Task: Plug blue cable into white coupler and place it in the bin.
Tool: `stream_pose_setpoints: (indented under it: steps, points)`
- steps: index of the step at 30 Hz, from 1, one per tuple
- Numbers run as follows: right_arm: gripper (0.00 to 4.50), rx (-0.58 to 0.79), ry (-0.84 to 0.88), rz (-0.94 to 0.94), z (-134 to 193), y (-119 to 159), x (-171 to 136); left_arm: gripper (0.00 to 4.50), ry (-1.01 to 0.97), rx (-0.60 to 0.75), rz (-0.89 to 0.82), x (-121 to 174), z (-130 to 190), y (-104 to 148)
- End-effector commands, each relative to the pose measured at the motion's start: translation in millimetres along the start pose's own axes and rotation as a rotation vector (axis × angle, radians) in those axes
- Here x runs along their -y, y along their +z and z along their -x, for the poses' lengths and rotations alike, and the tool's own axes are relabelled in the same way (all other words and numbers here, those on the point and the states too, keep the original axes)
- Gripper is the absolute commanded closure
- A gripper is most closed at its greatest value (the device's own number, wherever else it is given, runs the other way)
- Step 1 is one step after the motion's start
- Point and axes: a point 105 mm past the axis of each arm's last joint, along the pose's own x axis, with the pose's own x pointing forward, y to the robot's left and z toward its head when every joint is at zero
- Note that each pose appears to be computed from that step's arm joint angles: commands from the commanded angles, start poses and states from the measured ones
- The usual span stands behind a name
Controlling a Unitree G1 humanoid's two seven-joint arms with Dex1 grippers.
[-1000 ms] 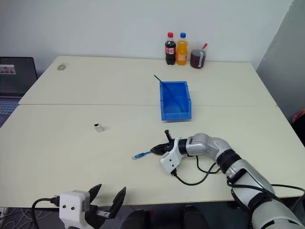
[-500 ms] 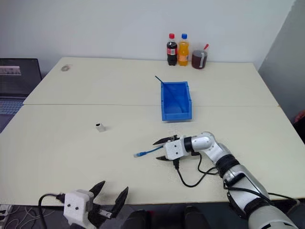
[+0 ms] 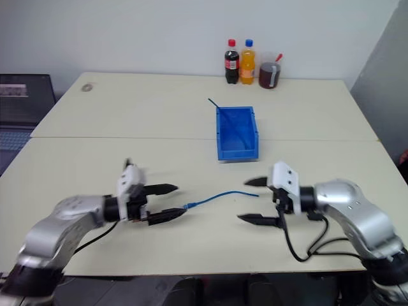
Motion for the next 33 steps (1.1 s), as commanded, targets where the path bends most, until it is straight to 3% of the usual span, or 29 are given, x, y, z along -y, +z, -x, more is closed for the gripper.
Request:
stream_pose_setpoints:
  steps: [1, 8, 14, 17, 33]
  points:
    - [0.02, 0.038, -0.07, -0.004, 3.4, 17.7, -3.8, 0.0, -0.124, -0.091, -0.062, 0.3, -6.6, -11.0]
    - [0.02, 0.048, -0.209, -0.035, 8.5, 18.0, -1.4, 0.0, -0.194, -0.234, -0.137, -5.6, -8.1, -37.8]
    - [0.02, 0.045, -0.255, -0.056, 11.9, 15.8, -4.4, 0.0, -0.165, -0.27, -0.143, -12.8, 2.9, -44.1]
    - [0.0, 0.043, -0.265, -0.055, 11.0, 14.7, -5.2, 0.5, -0.146, -0.283, -0.129, -16.6, 4.1, -49.0]
    - [0.0, 0.051, -0.253, -0.056, 9.2, 5.8, 1.9, 4.2, -0.139, -0.308, -0.091, -12.5, 9.4, -60.7]
